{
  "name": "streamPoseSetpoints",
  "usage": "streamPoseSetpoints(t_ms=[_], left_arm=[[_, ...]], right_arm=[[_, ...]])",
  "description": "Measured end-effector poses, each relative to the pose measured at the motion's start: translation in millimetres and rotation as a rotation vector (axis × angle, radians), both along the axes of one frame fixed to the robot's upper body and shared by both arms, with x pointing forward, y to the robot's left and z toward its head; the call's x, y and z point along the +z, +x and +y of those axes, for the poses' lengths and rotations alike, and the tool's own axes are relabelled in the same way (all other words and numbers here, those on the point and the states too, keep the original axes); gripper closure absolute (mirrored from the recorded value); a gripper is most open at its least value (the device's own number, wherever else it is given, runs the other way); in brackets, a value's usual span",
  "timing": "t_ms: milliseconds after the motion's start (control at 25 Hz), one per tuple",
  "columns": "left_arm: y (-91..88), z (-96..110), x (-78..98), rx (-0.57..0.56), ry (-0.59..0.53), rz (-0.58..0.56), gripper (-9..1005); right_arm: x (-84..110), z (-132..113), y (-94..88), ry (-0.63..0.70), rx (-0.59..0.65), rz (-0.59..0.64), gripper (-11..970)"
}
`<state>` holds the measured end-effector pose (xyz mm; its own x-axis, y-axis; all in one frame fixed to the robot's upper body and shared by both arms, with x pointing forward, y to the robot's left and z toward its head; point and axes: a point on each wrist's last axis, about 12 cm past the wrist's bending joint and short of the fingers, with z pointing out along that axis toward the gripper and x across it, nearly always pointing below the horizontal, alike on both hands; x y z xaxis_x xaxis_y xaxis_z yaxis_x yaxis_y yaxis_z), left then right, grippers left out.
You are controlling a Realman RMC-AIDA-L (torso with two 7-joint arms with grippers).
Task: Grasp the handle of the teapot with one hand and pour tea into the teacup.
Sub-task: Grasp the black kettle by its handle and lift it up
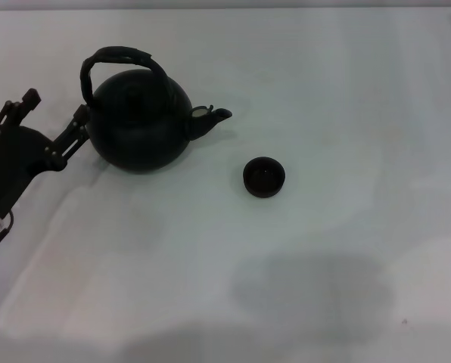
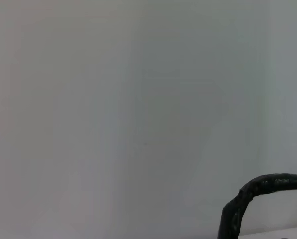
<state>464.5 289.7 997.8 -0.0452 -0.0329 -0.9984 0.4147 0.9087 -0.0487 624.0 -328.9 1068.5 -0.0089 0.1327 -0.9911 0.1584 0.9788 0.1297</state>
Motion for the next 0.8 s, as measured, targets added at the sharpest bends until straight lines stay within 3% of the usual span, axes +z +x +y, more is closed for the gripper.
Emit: streamPoseSetpoints(t_ms=[560, 800], left_arm=[[28.7, -8.5, 5.4, -0.003, 0.043, 0.004, 188], [38.8, -14.7, 4.0, -0.008, 0.113, 0.012, 205]], right_arm=[[-1.4, 1.8, -0.5, 0.006, 0.003, 0.004, 94], [-1.1, 2.2, -0.2, 0.007, 0.003, 0.004, 94]])
